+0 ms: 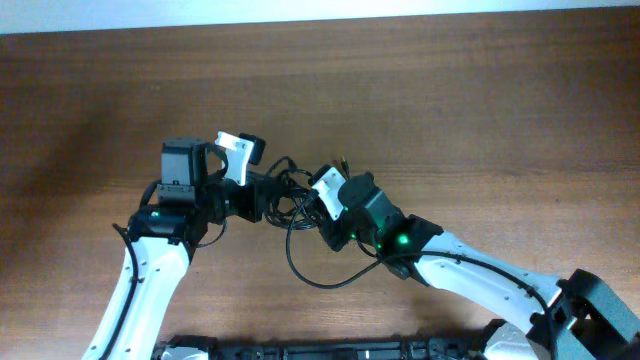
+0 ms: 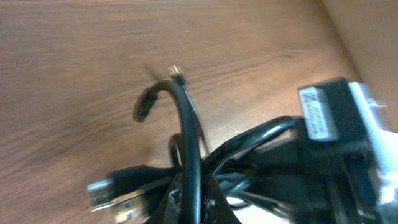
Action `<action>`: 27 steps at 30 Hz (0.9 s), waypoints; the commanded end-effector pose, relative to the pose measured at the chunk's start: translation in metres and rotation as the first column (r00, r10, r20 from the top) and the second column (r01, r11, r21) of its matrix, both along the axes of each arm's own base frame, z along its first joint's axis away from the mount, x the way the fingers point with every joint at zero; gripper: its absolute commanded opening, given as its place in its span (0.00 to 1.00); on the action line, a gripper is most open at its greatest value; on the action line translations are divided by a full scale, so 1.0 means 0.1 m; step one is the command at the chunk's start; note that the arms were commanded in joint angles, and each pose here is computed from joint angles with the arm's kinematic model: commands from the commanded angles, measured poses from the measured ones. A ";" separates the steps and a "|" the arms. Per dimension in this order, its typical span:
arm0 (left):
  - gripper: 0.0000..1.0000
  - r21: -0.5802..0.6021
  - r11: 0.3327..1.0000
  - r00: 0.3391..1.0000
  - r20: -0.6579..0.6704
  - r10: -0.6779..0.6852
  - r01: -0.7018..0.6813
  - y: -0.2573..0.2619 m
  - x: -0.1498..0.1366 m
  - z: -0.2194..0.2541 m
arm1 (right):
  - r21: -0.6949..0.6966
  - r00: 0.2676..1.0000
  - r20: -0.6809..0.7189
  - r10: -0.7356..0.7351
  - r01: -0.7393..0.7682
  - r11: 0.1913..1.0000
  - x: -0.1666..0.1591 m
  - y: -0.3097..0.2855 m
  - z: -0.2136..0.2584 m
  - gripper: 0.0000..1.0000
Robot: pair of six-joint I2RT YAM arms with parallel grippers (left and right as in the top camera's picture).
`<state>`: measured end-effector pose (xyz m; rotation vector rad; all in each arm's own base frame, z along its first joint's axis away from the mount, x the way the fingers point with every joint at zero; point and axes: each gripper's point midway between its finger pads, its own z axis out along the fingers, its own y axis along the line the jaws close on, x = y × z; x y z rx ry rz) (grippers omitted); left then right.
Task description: Untangle cables
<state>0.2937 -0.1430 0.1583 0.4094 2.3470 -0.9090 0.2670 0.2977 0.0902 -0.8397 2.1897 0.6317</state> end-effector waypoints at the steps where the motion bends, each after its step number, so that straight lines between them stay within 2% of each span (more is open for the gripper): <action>1: 0.00 0.313 0.904 0.957 0.124 0.264 -0.290 0.65 0.37 -0.11 | 0.260 0.993 -0.062 0.100 -0.081 0.962 -0.20 0.28 0.70 0.04; 2: 0.00 0.419 0.819 0.920 0.176 0.351 -0.392 0.93 0.43 -0.15 | 0.316 0.992 -0.090 0.093 -0.060 0.947 -0.20 0.22 0.86 0.04; 3: 0.00 0.452 0.781 0.902 0.196 0.385 -0.432 1.04 0.45 -0.15 | 0.359 0.991 -0.104 0.083 -0.040 0.932 -0.16 0.15 0.98 0.04; 6: 0.00 0.389 0.774 0.862 0.136 0.488 -0.500 1.03 0.43 -0.17 | 0.453 0.981 -0.170 0.091 -0.004 0.892 -0.03 -0.07 1.16 0.04; 7: 0.00 0.355 0.804 0.875 0.106 0.472 -0.476 0.94 0.42 -0.17 | 0.454 0.985 -0.161 0.065 0.016 0.891 0.04 -0.12 1.17 0.04; 8: 0.00 0.320 0.839 0.895 0.077 0.439 -0.439 0.83 0.39 -0.17 | 0.455 0.989 -0.147 0.003 0.065 0.888 0.18 -0.18 1.18 0.04; 10: 0.00 0.319 0.849 0.902 0.051 0.429 -0.422 0.80 0.34 -0.20 | 0.446 0.968 -0.162 -0.193 0.247 0.860 0.48 -0.39 1.17 0.04; 11: 0.00 0.331 0.848 0.903 0.029 0.429 -0.414 0.81 0.30 -0.24 | 0.424 0.897 -0.223 -0.381 0.441 0.791 0.70 -0.63 1.08 0.11; 12: 0.00 0.328 0.845 0.897 0.015 0.442 -0.422 0.81 0.28 -0.25 | 0.399 0.828 -0.281 -0.485 0.561 0.726 0.80 -0.78 0.98 0.11; 13: 0.00 0.286 0.829 0.861 -0.024 0.508 -0.481 0.81 0.30 -0.24 | 0.369 0.798 -0.307 -0.518 0.602 0.709 0.81 -0.82 0.88 0.15; 15: 0.00 0.229 0.804 0.817 -0.056 0.574 -0.550 0.80 0.35 -0.19 | 0.288 0.773 -0.347 -0.531 0.627 0.724 0.73 -0.86 0.66 0.35; 16: 0.00 0.196 0.790 0.796 -0.064 0.601 -0.581 0.80 0.40 -0.16 | 0.190 0.741 -0.398 -0.541 0.643 0.742 0.59 -0.91 0.43 0.55; 17: 0.00 0.177 0.776 0.776 -0.084 0.625 -0.606 0.80 0.41 -0.15 | 0.161 0.738 -0.436 -0.515 0.627 0.762 0.49 -0.88 0.36 0.64; 18: 0.00 0.141 0.756 0.750 -0.102 0.653 -0.639 0.79 0.45 -0.11 | 0.178 0.777 -0.465 -0.425 0.552 0.815 0.38 -0.76 0.37 0.70; 19: 0.05 0.060 0.742 0.734 -0.110 0.670 -0.668 0.74 0.56 0.01 | 0.198 0.790 -0.491 -0.366 0.511 0.836 0.30 -0.67 0.40 0.75; 20: 0.01 -0.088 0.829 0.831 -0.138 0.539 -0.552 0.42 0.58 0.22 | 0.240 0.799 -0.540 -0.264 0.447 0.862 0.17 -0.54 0.45 0.75; 21: 0.11 -0.143 0.848 0.860 -0.119 0.497 -0.510 0.33 0.61 0.33 | 0.283 0.802 -0.572 -0.171 0.389 0.877 0.06 -0.44 0.52 0.75; 22: 0.26 -0.079 0.796 0.800 -0.050 0.598 -0.600 0.56 0.72 0.29 | 0.292 0.802 -0.577 -0.151 0.375 0.879 0.03 -0.41 0.54 0.75; 23: 0.70 -0.032 0.740 0.741 -0.003 0.672 -0.672 0.74 0.78 0.26 | 0.285 0.804 -0.570 -0.169 0.387 0.877 0.06 -0.43 0.53 0.75; 24: 0.95 -0.030 0.741 0.742 -0.007 0.671 -0.671 0.74 0.77 0.25 | 0.280 0.806 -0.561 -0.188 0.398 0.874 0.09 -0.45 0.52 0.75; 26: 0.99 0.034 0.742 0.740 -0.064 0.670 -0.669 0.75 0.65 0.09 | 0.268 0.808 -0.545 -0.223 0.420 0.867 0.14 -0.49 0.51 0.75; 27: 0.94 0.076 0.743 0.736 -0.104 0.669 -0.665 0.75 0.56 -0.03 | 0.266 0.808 -0.542 -0.230 0.425 0.866 0.15 -0.50 0.50 0.76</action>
